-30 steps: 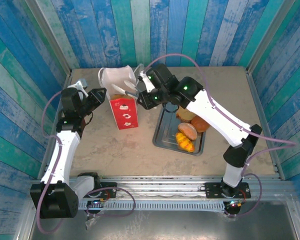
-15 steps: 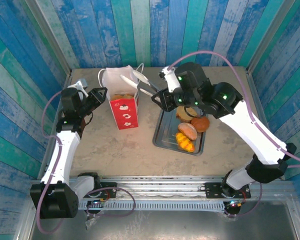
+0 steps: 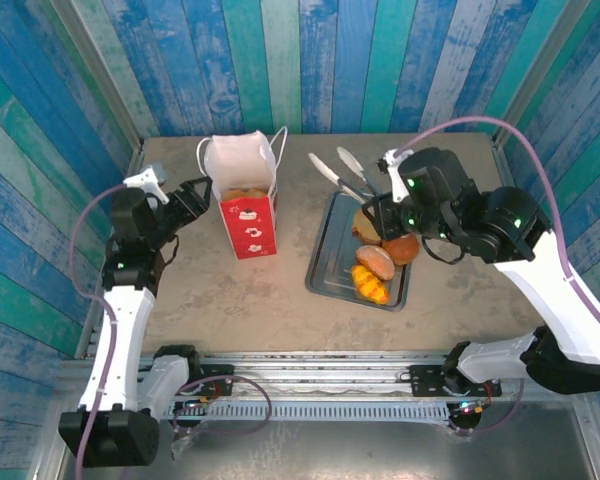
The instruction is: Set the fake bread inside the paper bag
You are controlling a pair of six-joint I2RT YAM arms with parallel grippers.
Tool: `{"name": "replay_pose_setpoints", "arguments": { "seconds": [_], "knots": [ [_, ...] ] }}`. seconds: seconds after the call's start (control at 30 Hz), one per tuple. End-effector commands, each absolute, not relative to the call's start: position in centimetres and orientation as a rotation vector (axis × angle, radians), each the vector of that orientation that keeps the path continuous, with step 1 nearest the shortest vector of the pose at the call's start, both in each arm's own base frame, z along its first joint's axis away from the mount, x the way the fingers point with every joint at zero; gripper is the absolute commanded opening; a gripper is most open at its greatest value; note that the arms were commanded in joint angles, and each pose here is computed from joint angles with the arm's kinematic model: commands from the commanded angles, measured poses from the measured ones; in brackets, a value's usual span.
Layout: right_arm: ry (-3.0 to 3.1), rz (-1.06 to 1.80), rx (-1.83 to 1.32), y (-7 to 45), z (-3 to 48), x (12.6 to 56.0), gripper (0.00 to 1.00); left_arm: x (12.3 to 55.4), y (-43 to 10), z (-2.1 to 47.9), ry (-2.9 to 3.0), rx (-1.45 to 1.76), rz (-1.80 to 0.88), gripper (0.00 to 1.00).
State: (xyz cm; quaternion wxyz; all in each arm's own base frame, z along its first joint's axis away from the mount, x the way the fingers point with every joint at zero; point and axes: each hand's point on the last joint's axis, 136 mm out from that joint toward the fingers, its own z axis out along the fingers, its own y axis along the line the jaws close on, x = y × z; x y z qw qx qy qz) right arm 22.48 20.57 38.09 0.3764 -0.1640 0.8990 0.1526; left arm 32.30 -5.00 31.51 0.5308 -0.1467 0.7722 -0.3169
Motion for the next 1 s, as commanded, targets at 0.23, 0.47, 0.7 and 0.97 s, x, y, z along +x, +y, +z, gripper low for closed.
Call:
{"name": "replay_pose_setpoints", "arguments": {
  "seconds": [0.23,0.47,0.7,0.97],
  "knots": [
    [2.530,-0.115,-0.386,14.0,30.5,23.4,0.41,29.1,-2.9,29.4,1.869,-0.362,-0.561,0.90],
    [2.649,-0.412,-0.559,14.2,26.2,25.1,0.41,28.0,-2.2,28.1,1.879,-0.375,-0.498,0.93],
    [2.728,-0.684,-0.723,15.4,22.6,27.5,0.41,28.5,-1.9,27.6,1.897,-0.378,-0.474,0.94],
    [2.737,-0.789,-0.865,17.4,19.4,29.6,0.40,28.9,-2.0,27.3,1.881,-0.395,-0.495,0.95]
  ]
}}
